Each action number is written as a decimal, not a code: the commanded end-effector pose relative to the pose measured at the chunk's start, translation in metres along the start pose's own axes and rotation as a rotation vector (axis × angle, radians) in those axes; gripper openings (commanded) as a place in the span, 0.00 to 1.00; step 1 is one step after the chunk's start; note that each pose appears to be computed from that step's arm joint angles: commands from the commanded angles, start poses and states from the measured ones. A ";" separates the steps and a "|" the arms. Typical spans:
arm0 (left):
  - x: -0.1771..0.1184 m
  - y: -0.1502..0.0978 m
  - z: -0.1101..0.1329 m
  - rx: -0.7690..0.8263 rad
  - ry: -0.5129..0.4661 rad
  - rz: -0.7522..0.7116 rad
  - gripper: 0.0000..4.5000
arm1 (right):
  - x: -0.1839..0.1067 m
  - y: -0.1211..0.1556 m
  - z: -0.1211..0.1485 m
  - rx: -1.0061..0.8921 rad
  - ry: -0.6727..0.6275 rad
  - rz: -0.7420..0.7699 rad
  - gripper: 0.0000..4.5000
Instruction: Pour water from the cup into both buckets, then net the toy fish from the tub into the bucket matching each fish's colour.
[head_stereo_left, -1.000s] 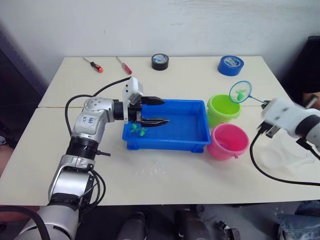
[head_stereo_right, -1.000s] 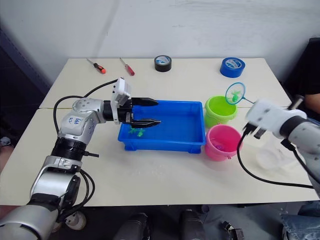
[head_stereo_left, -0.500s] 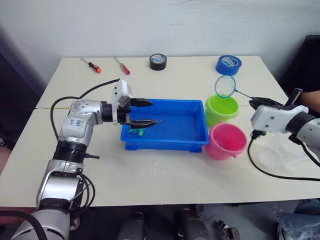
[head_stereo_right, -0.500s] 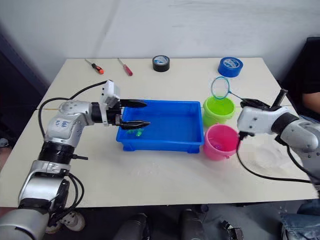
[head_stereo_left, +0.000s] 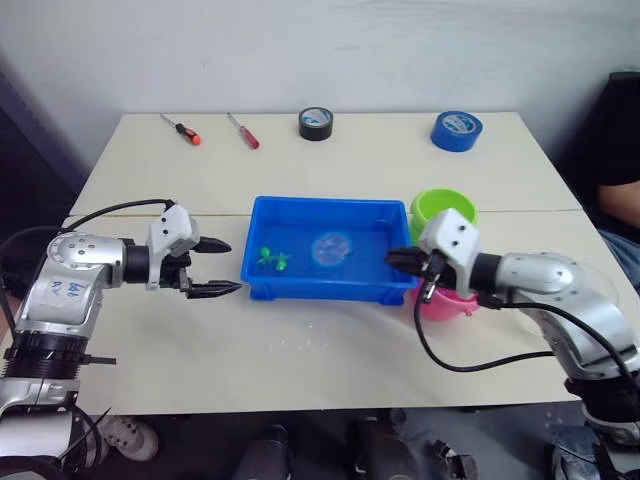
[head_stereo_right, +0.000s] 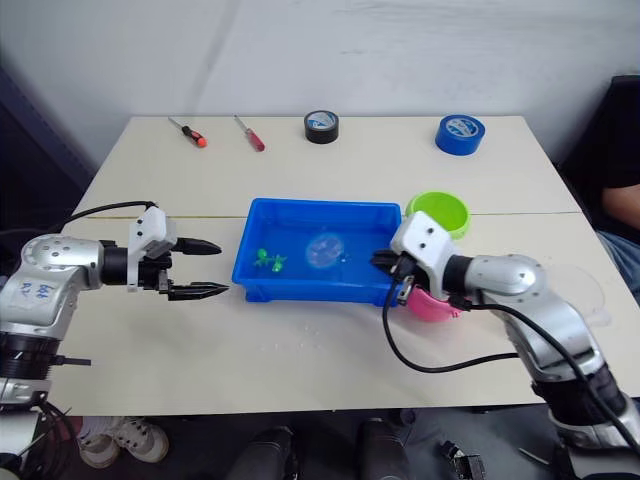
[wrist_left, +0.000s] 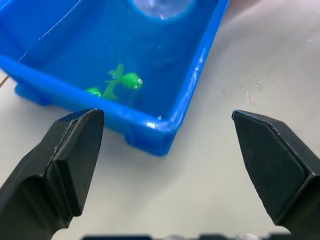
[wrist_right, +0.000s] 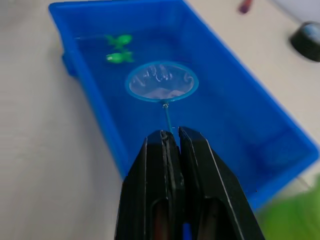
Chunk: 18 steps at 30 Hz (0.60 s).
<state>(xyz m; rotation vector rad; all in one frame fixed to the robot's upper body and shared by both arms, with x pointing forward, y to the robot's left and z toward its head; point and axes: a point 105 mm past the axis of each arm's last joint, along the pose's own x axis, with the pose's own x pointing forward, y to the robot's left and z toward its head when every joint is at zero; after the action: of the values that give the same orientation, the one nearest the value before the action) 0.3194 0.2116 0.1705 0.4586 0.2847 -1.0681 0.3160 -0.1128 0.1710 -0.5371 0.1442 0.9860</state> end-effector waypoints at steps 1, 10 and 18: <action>-0.010 -0.002 0.017 0.035 -0.042 0.040 0.99 | 0.010 -0.001 -0.001 -0.036 0.028 0.031 0.00; -0.017 -0.007 0.016 0.010 -0.039 0.085 0.99 | 0.055 0.005 0.001 -0.055 0.013 0.112 0.00; -0.012 -0.003 0.021 0.025 -0.053 0.082 0.99 | 0.052 -0.003 0.017 0.039 -0.087 0.054 0.00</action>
<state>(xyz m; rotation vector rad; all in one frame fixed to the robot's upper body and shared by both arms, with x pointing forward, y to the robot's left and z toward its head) 0.3094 0.2107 0.1795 0.4296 0.2563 -1.0069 0.3470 -0.0644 0.1460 -0.4953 0.1760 1.0719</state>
